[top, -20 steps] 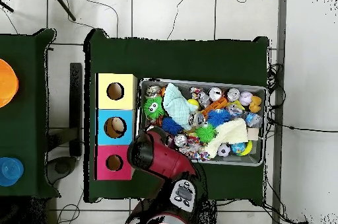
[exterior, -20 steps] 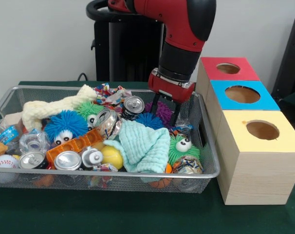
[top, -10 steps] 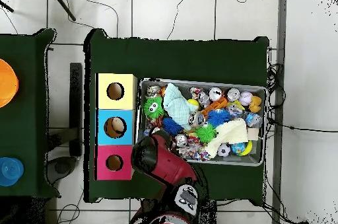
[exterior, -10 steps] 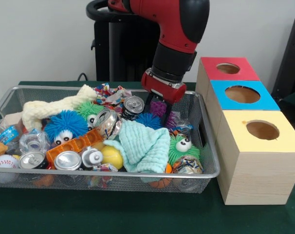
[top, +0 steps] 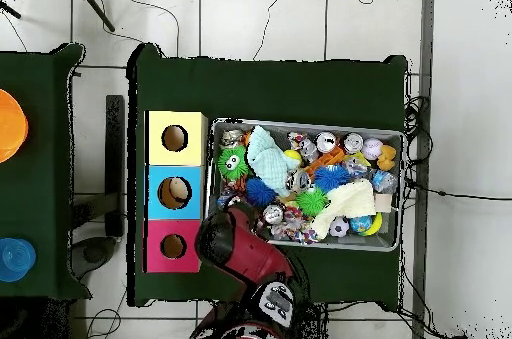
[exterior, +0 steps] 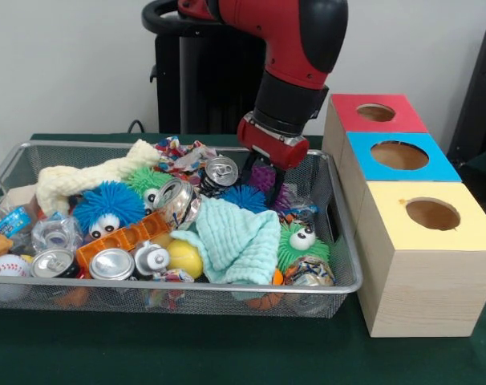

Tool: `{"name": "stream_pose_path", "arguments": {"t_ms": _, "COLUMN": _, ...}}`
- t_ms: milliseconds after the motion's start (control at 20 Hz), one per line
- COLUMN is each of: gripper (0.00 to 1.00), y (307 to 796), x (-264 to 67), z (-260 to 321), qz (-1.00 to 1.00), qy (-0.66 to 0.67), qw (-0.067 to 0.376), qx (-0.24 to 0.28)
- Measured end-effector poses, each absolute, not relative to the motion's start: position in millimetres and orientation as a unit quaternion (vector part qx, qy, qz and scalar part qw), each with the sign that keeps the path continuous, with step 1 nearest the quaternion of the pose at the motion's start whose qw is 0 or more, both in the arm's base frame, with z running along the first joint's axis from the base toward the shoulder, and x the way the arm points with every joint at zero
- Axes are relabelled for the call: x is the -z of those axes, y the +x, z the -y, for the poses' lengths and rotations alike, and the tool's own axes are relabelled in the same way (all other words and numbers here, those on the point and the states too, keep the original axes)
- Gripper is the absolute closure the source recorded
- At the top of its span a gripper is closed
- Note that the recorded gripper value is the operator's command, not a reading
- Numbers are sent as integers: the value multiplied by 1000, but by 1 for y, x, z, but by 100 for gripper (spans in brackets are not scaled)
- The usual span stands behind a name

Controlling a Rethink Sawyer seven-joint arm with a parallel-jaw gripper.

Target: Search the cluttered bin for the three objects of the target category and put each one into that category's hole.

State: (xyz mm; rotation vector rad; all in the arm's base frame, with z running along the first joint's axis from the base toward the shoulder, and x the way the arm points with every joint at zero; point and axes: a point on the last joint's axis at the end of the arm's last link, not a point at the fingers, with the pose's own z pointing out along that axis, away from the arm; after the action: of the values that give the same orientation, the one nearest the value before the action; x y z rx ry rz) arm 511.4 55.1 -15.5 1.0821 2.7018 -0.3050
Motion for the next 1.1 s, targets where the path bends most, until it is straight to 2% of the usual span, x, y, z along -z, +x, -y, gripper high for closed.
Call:
{"name": "stream_pose_path", "arguments": {"t_ms": 600, "gripper": 0, "y": 511, "x": 10, "z": -87, "qz": -924, "qy": 353, "qw": 110, "qx": 100}}
{"name": "stream_pose_path", "arguments": {"t_ms": 1100, "gripper": 0, "y": 517, "x": 7, "z": -79, "qz": -920, "qy": 364, "qw": 112, "qx": 95}}
